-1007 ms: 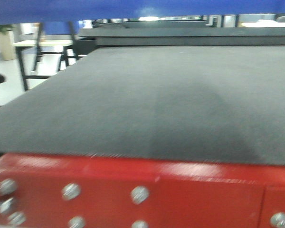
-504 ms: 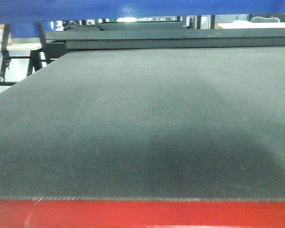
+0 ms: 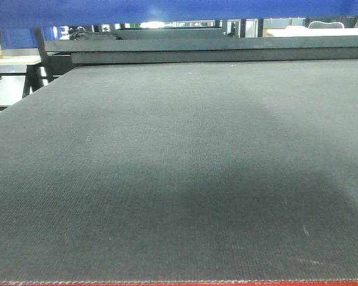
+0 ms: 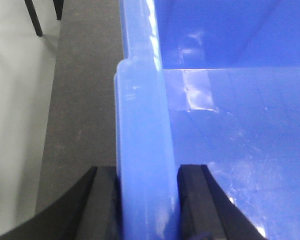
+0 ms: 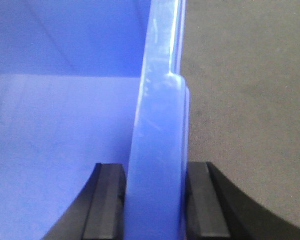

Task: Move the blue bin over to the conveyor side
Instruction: 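Carry the blue bin over the black conveyor belt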

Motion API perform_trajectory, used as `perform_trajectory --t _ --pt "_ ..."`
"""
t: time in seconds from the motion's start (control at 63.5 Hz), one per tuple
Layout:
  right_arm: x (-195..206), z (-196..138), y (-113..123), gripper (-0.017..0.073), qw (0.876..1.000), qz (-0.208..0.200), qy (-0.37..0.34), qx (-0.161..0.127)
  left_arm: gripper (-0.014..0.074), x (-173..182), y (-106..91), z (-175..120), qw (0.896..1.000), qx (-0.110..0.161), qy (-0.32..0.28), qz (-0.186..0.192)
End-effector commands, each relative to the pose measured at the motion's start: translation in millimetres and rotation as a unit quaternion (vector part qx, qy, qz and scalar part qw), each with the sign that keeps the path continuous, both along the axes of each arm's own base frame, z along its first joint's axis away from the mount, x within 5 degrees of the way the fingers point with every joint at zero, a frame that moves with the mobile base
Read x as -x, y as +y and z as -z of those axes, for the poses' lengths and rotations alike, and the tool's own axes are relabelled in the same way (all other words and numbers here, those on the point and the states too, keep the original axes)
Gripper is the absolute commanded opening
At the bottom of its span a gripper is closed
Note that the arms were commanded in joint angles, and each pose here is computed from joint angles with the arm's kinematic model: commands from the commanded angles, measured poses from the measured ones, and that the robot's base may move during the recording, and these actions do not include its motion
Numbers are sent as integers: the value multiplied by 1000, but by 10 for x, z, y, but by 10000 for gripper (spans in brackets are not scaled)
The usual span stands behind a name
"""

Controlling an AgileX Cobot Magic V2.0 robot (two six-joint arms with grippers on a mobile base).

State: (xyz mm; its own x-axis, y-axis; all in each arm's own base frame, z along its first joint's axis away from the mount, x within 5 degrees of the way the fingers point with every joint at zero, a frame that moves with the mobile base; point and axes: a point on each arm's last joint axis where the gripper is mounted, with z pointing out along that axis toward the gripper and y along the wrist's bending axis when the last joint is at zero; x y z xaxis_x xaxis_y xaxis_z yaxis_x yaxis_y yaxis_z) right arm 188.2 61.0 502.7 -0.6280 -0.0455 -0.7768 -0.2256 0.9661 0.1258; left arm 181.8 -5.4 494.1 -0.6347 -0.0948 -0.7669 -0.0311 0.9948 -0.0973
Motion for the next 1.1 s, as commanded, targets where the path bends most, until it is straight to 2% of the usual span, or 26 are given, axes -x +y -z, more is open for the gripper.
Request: perform_trajectory --t 0.0,0.756,1.086 --pt "40 -154 -58 -81 997 9 -71 5 -17 35 31 -156 998 -18 -67 -7" --pt "40 -154 -58 -81 997 9 -71 5 -17 35 31 -156 998 -18 -67 -7" --pt "17 -196 -50 -81 995 10 -97 -2 -17 22 30 -177 997 -17 -80 -8"
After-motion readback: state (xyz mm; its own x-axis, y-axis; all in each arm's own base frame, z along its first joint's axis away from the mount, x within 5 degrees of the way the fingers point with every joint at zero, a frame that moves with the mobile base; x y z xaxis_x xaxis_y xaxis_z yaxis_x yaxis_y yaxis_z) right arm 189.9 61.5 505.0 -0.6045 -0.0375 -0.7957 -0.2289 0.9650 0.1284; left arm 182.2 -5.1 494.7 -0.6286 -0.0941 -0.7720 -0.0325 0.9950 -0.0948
